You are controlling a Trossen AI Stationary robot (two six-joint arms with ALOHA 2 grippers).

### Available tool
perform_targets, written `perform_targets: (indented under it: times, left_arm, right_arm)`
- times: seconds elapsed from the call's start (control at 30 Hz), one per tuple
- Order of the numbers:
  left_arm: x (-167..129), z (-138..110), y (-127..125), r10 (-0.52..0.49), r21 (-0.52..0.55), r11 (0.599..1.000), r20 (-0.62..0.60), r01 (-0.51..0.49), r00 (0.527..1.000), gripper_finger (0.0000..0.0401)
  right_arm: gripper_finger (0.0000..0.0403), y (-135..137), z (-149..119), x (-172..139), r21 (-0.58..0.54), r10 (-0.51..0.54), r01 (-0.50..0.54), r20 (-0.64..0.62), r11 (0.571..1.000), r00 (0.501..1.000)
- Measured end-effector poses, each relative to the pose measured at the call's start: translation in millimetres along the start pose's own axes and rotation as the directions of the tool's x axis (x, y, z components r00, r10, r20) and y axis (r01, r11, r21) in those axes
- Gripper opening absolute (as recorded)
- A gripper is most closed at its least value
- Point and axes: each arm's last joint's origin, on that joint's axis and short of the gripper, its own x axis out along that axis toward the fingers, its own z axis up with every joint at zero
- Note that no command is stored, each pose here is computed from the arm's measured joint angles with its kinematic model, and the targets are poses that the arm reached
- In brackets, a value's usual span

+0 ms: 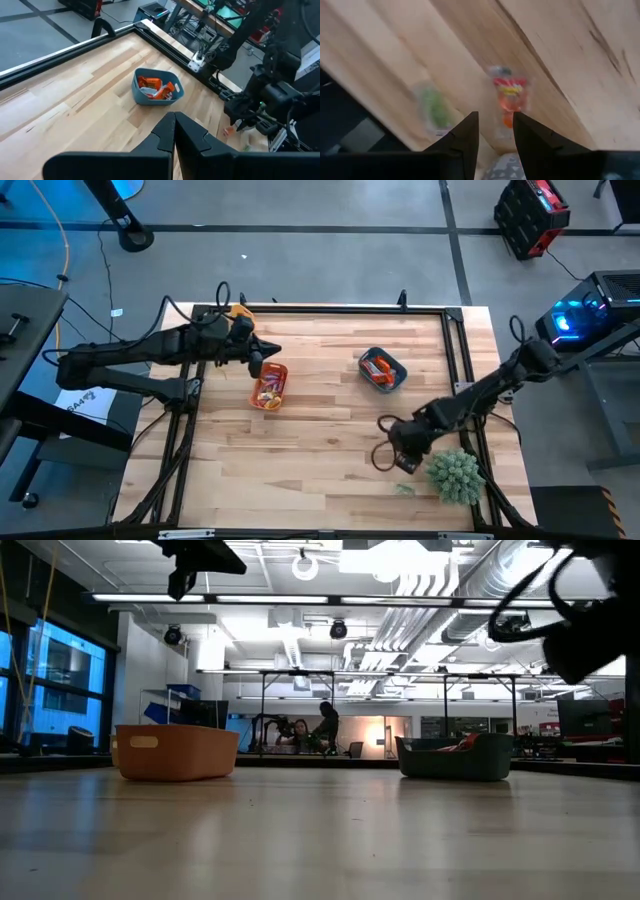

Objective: Sort candy
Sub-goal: Put the orange gummy into the yellow bin

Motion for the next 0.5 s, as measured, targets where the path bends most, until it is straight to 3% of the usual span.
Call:
perform_targets:
  times: [0.37, 0.5]
  left_arm:
    - [6.0, 0.0, -0.8, -0.002, -0.008, 1.0, -0.001, 0.002, 1.0, 0.0]
    - [5.8, 0.0, -0.8, -0.002, -0.008, 1.0, 0.0, 0.002, 1.0, 0.0]
  right_arm:
    - [0.0113, 3.9, -8.6, 37.9, 0.052, -0.145, 0.146, -0.013, 0.988, 0.989]
    - [0.0101, 8.4, -3.5, 52.6, 0.048, -0.138, 0.139, -0.017, 0.989, 0.99]
